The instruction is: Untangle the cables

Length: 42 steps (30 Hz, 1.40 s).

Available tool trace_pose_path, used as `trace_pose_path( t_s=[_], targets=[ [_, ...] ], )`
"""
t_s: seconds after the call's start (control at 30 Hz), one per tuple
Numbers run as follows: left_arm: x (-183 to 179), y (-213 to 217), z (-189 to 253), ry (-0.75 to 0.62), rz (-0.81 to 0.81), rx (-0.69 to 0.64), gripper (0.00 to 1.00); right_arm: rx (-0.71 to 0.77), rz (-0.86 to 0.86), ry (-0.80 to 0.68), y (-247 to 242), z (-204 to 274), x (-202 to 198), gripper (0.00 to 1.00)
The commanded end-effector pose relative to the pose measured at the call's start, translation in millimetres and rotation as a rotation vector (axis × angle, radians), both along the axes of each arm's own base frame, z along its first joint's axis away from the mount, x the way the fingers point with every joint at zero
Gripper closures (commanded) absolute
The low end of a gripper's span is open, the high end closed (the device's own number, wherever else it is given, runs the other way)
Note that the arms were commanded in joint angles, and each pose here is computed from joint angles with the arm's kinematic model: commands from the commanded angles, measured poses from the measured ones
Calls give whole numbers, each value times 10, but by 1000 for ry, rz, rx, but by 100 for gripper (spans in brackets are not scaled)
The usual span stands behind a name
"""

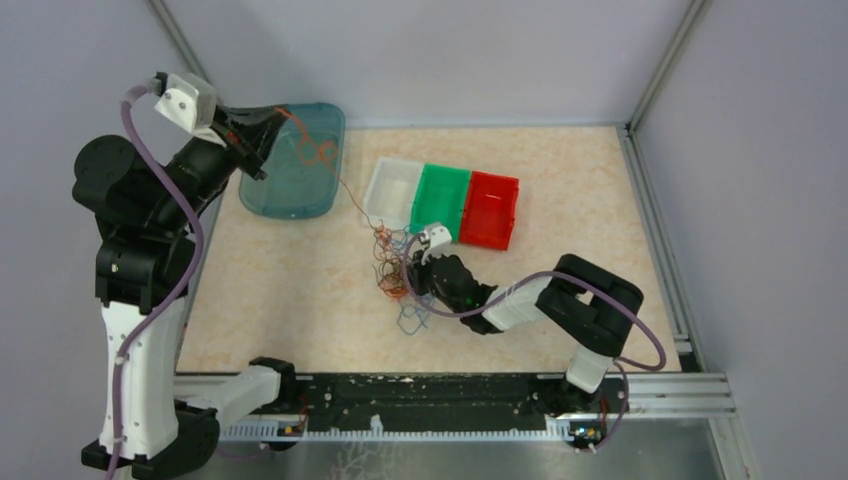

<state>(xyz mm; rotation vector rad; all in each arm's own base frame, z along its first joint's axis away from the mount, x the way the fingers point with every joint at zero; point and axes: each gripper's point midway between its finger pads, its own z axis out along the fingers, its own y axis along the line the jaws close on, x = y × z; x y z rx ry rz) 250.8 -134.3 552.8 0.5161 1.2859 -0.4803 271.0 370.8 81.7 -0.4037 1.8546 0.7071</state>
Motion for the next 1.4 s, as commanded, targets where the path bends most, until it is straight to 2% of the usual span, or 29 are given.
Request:
trace_pose_path(
  t_s=[0.0,0.37,0.43,0.5,0.57,0.63,0.77,0.9,1.1,1.37],
  targets=[
    [-63,413,626,-273,233,-12,100,58,-105,74,-294,-53,-112,100],
    [-381,581,1354,-561,306,-52,100,75,-144,143,-557,-244,-288,100],
    [-402,509,1370,-566,264,-47,100,74,-128,137,-535,-226,-308,100],
    [-352,362,1232,-504,183,-25,100,90,-102,113,-492,-118,-315,100],
    [-319,199,1048,-443,91,1,100,131,-71,72,-435,97,-313,85],
    [-312,42,843,-371,-5,17,100,174,-19,13,-365,392,-331,64],
    [-388,-221,490,-248,-186,20,100,227,92,-102,-226,1016,-394,43],
    [-490,-384,303,-168,-318,11,100,261,174,-173,-152,1427,-485,28],
    [-525,-456,200,-109,-379,-12,100,289,314,-264,48,1845,-603,28],
    [-611,-461,245,-107,-399,-24,100,251,478,-282,375,1976,-549,42]
  ],
)
